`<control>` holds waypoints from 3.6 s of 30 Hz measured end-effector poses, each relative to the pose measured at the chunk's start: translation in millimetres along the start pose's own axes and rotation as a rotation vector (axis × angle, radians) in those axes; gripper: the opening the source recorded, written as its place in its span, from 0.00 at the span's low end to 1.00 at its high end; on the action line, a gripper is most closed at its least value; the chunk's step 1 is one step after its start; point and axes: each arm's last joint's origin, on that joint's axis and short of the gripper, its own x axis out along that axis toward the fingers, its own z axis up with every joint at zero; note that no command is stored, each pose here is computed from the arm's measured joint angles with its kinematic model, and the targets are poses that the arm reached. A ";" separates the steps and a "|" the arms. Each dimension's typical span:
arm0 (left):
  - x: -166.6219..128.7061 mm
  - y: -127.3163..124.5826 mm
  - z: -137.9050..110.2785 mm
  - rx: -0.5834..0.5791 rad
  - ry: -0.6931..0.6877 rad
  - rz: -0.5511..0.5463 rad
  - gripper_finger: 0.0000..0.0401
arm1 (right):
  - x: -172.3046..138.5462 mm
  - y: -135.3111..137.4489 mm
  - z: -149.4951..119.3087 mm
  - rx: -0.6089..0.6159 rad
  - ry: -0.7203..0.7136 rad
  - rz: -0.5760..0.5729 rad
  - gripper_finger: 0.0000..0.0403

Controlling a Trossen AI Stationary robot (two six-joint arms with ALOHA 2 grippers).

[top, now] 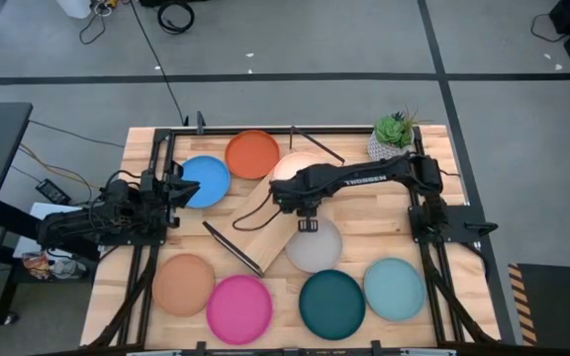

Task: Place and stack plates onto a shelf
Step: Stack the gray plate on top of the beige plate on the shelf

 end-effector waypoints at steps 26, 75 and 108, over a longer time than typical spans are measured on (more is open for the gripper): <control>0.0 0.0 0.3 0.000 -0.001 0.000 0.14 | 32.1 151.4 -82.2 -0.098 0.300 -0.019 0.30; 0.0 0.0 0.3 0.000 -0.001 0.000 0.14 | 64.3 138.8 -102.9 -0.681 0.368 0.045 0.09; 0.0 0.0 0.3 0.000 -0.001 0.000 0.14 | -48.2 120.8 -89.4 -0.200 0.226 -0.024 0.03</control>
